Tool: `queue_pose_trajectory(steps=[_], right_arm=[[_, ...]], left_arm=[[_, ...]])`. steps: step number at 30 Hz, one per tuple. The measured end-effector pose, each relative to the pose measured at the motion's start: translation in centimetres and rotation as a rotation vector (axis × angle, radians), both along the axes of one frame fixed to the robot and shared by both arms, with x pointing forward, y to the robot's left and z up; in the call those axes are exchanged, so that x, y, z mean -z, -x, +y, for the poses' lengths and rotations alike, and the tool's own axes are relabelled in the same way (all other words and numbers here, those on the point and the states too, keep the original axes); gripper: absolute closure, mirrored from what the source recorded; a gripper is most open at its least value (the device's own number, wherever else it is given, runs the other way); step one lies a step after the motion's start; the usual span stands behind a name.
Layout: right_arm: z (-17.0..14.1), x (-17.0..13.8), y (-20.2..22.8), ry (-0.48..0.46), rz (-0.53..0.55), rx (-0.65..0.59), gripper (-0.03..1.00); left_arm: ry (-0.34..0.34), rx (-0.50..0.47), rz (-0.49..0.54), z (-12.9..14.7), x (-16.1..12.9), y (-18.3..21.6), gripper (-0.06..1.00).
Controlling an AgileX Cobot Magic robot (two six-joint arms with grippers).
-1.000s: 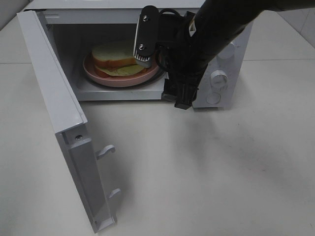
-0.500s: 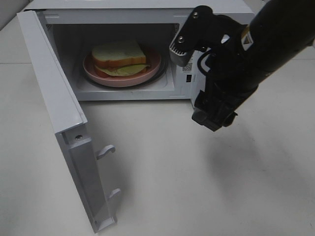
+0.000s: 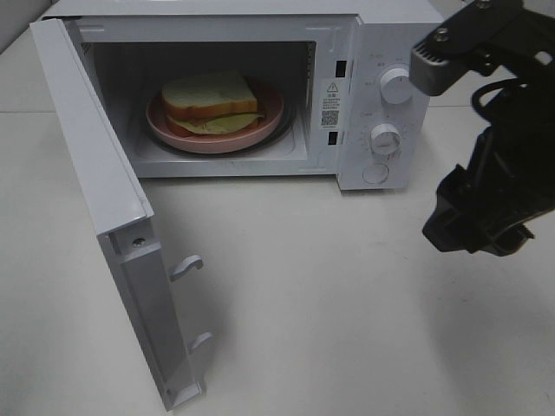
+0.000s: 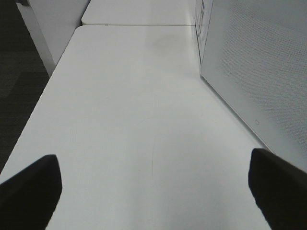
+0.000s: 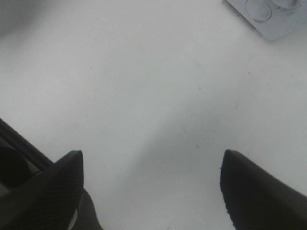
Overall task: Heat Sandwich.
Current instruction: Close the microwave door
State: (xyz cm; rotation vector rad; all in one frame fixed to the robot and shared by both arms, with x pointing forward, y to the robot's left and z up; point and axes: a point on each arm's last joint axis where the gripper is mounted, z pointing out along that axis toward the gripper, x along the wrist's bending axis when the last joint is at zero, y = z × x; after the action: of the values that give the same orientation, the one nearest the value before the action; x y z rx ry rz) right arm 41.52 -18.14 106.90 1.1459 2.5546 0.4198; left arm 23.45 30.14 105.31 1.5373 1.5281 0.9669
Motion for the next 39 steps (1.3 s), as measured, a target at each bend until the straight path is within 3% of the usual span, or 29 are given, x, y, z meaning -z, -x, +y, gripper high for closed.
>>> queue_pose_trajectory(steps=[13, 24, 30, 39], right_arm=[[-2.8, -2.4, 3.7, 0.001, 0.027, 0.059, 0.20], [-5.3, -1.4, 6.7, -0.014, 0.023, 0.091, 0.20], [-7.9, -0.4, 7.9, -0.041, 0.006, 0.241, 0.20], [-9.7, 0.0, 9.9, -0.119, -0.064, 0.354, 0.20]], left_arm=[[0.000, 0.000, 0.000, 0.0, 0.0, 0.0, -0.05], [0.000, 0.000, 0.000, 0.0, 0.0, 0.0, -0.05], [0.000, 0.000, 0.000, 0.0, 0.0, 0.0, -0.05], [0.000, 0.000, 0.000, 0.0, 0.0, 0.0, -0.05]])
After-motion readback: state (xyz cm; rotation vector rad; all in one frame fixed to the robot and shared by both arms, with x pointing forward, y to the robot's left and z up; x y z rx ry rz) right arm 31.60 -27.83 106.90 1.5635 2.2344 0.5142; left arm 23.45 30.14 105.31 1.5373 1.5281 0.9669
